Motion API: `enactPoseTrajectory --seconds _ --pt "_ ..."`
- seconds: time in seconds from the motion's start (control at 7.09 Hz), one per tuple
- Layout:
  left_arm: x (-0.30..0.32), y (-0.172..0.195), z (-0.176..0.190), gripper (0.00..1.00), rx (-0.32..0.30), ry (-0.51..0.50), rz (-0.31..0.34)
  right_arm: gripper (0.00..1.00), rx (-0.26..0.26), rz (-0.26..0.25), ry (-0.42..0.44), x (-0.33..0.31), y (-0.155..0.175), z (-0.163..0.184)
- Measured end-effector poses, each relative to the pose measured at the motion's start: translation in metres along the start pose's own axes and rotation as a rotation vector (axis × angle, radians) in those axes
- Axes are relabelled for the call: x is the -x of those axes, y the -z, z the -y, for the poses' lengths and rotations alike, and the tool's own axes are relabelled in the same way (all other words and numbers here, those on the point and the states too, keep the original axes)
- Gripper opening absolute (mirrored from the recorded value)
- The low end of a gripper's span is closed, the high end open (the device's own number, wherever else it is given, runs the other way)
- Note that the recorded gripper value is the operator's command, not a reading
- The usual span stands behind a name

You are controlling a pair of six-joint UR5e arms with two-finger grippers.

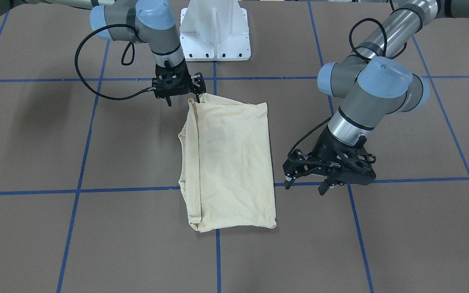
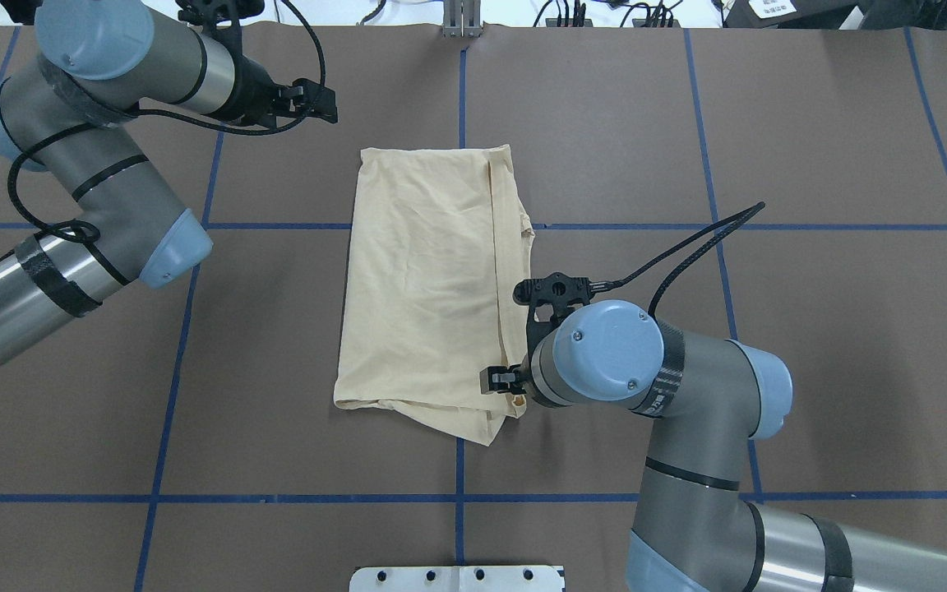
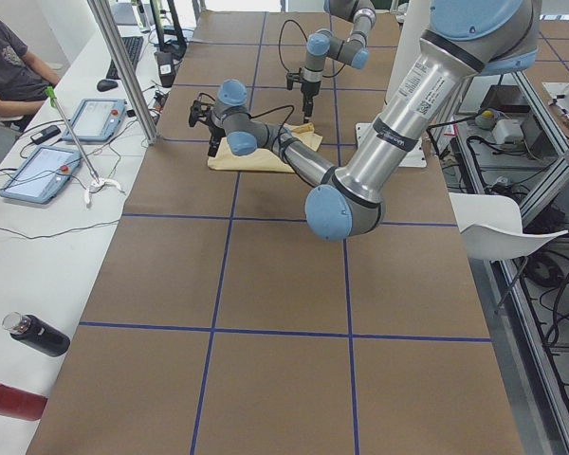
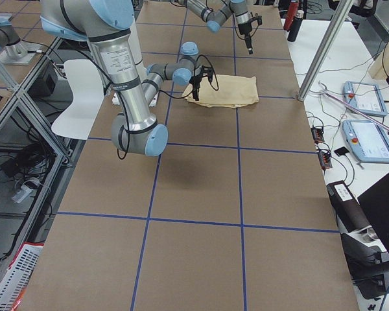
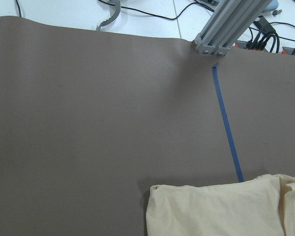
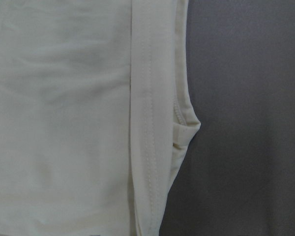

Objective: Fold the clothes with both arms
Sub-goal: 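Move the right gripper down to the shirt's edge nearest the robot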

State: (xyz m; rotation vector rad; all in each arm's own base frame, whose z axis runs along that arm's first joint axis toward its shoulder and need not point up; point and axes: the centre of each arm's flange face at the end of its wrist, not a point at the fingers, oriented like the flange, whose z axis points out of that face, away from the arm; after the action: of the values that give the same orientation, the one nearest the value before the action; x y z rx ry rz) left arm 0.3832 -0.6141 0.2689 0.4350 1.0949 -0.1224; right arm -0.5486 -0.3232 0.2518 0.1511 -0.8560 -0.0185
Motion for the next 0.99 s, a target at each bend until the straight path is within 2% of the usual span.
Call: enactPoseTrajectory --seconds 0.14,0.71,0.99 --pt "0.003 0.0 -0.001 1.0 0.002 0.002 0.003 0.64 0.009 -0.01 0.015 0.003 -0.007 -0.007" --pt "0.01 -0.002 -0.004 0.99 0.008 0.007 0.011 0.31 0.01 -0.036 0.069 0.004 -0.022 -0.008" --pt "0.014 -0.004 -0.005 0.98 0.008 0.007 0.013 0.3 0.008 -0.035 0.072 0.005 -0.022 -0.007"
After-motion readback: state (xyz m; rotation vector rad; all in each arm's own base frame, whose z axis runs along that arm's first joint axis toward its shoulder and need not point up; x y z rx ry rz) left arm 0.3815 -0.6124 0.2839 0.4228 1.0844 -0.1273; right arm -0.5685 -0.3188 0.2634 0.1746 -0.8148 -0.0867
